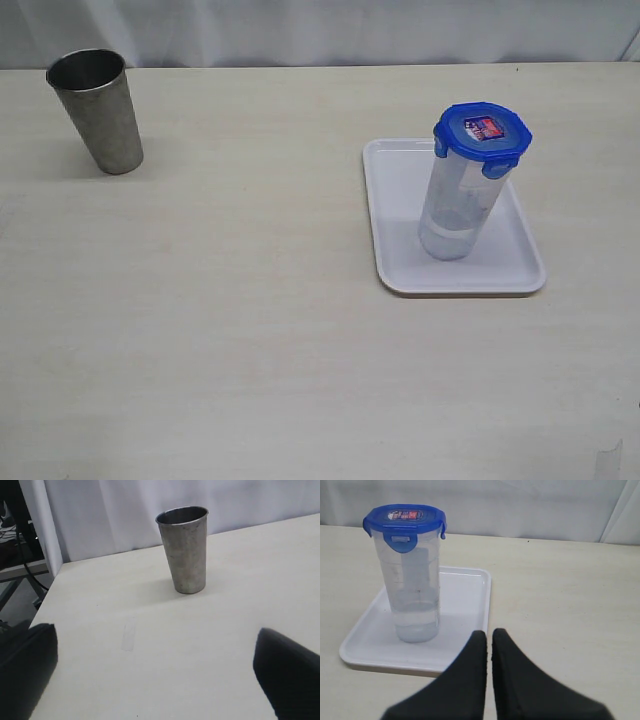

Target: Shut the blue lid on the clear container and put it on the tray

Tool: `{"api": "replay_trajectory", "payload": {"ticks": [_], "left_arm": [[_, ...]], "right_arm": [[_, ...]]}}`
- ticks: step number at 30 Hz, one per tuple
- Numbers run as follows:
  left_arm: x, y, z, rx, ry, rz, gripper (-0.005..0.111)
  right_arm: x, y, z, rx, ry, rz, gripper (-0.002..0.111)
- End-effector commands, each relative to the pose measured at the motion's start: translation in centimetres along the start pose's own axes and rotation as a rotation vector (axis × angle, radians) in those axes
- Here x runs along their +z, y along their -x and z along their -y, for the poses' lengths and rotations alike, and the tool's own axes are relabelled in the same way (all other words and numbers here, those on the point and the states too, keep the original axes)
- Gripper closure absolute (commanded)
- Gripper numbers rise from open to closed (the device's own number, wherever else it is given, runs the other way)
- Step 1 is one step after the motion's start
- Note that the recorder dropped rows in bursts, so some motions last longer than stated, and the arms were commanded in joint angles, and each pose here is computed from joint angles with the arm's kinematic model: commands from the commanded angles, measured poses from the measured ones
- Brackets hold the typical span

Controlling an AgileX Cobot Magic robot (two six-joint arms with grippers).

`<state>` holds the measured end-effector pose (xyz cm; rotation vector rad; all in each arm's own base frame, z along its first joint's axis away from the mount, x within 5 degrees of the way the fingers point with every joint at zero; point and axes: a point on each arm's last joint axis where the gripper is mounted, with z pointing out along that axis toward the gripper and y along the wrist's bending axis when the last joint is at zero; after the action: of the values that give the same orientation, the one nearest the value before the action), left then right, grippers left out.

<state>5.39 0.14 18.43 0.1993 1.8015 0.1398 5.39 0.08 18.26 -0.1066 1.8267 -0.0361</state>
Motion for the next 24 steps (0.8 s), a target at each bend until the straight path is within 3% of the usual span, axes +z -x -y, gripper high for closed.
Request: {"api": "replay_trajectory", "payload": {"ticks": [1,8,12,24], "left_arm": [[0.01,-0.14,0.01,0.013,0.001,-0.010,0.019],[0.01,-0.28,0.11,-0.015,-0.009,-0.026,0.081],[0.01,-0.28,0.12,-0.017,-0.010,-0.026,0.106],[0.01,0.00,0.10,-0.019,-0.009,0.006,0.107]], "right_arm": [[-0.03,-0.03,0.02,0.000,-0.004,0.005,0.104],[-0.03,-0.03,0.02,0.000,-0.004,0.005,0.104],[-0.03,-0.03,0.02,0.000,-0.004,0.005,0.104],[-0.03,-0.03,0.02,0.000,-0.004,0.005,0.104]]}}
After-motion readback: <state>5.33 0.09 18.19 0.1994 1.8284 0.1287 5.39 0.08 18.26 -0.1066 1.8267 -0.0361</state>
